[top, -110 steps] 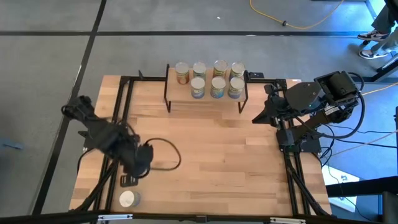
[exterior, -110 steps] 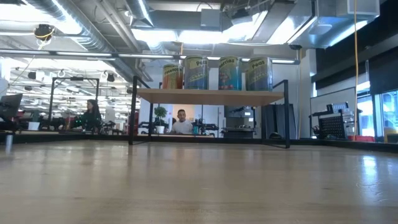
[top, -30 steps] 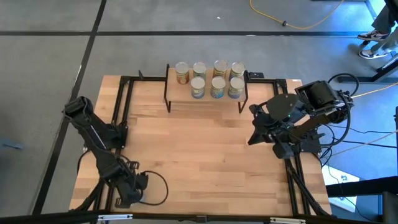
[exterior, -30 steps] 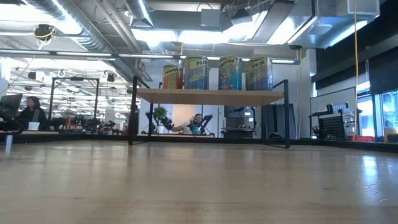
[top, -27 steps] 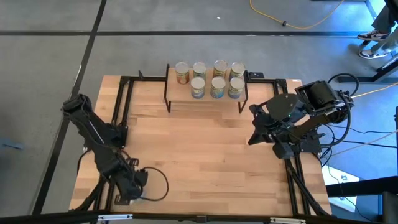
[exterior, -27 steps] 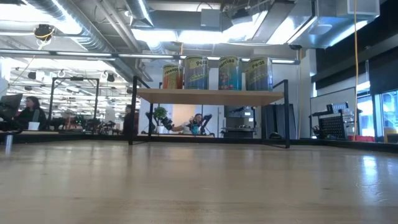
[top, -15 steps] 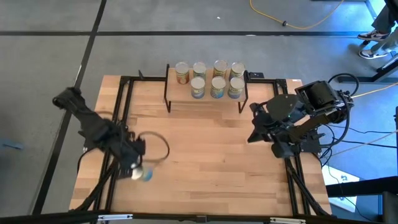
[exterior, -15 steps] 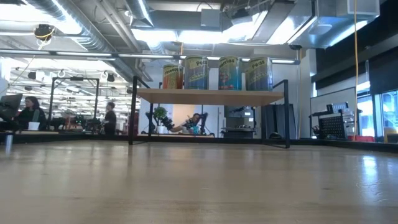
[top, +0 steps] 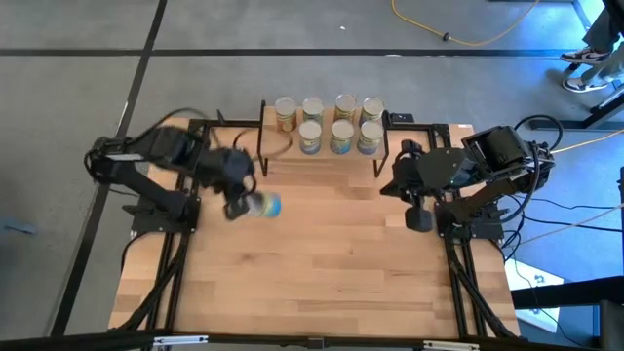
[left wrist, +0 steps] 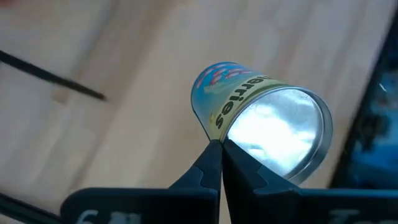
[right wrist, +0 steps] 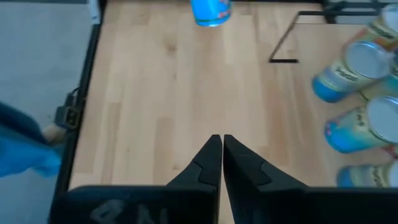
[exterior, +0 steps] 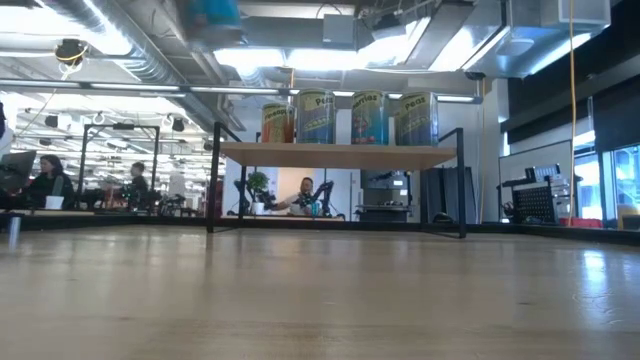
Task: Pick and place cans onto a shelf
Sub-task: Put the canned cherries on the shelf, then return to Home Position
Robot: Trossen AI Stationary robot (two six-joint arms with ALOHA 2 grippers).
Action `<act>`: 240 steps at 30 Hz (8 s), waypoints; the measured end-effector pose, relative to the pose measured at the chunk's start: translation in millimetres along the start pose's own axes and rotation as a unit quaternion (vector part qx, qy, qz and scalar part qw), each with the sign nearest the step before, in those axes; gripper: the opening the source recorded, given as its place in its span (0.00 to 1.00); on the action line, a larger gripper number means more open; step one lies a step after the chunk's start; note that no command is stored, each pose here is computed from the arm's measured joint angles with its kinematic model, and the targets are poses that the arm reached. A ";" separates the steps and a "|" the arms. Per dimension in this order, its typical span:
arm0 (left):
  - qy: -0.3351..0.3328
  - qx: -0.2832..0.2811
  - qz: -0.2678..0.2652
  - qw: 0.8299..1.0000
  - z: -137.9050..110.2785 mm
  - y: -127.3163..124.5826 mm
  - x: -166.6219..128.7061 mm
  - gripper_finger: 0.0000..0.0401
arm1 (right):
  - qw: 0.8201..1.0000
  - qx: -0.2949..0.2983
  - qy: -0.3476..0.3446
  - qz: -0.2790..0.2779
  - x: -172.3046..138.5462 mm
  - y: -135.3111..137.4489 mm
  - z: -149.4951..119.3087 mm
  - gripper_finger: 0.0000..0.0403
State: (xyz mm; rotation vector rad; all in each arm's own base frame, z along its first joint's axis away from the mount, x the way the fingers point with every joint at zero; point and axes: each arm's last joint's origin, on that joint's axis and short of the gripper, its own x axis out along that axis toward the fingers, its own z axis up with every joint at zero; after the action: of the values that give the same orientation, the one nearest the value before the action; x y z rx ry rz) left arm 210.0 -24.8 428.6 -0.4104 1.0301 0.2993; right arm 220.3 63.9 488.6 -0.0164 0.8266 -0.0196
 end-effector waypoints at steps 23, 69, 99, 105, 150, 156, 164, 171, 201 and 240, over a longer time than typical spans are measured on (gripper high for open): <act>0.064 -0.116 0.035 0.990 108.3 160.4 45.8 0.00 | 1.000 -0.001 -0.004 -0.018 -0.2 -1.1 0.1 0.05; 0.014 -0.083 0.089 0.992 137.2 182.6 46.6 0.10 | 1.000 0.002 -0.003 -0.018 -0.2 -1.1 0.0 0.05; 0.092 -0.079 0.141 0.983 66.9 97.8 54.6 0.00 | 1.000 -0.004 0.013 -0.022 -0.3 -1.8 -3.3 0.05; 0.108 -0.050 0.171 0.978 67.7 128.0 55.4 0.00 | 0.999 0.020 0.013 -0.022 -0.3 -1.9 -3.3 0.05; 0.092 -0.005 0.101 0.991 100.4 162.9 99.9 0.00 | 0.987 0.063 -0.008 -0.148 -0.7 -9.4 -4.8 0.05; 0.094 -0.007 0.105 0.990 99.1 162.6 97.9 0.00 | 0.987 0.062 -0.008 -0.148 -0.7 -9.4 -4.8 0.05; 0.087 0.011 0.090 0.992 86.0 143.2 73.1 0.00 | 0.988 0.038 -0.005 -0.150 -0.7 -9.5 -4.8 0.05; -0.036 0.032 0.058 0.997 65.9 103.4 -1.1 0.00 | 0.986 0.006 -0.018 -0.167 -12.4 -14.2 -8.5 0.03; -0.382 0.077 0.025 0.921 -181.2 113.5 -191.3 0.00 | 0.986 0.069 -0.055 -0.144 -66.3 -48.1 -94.3 0.00; -0.524 0.104 -0.117 0.837 -243.5 132.6 -71.4 0.00 | 0.947 0.026 -0.307 0.092 31.8 -35.0 -188.6 0.00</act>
State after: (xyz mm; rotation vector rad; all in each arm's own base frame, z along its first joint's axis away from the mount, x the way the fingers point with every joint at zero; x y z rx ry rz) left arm -67.0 -24.0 356.4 -0.1161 -0.0804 0.1429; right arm 102.6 26.8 338.2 0.0997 0.2000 0.1344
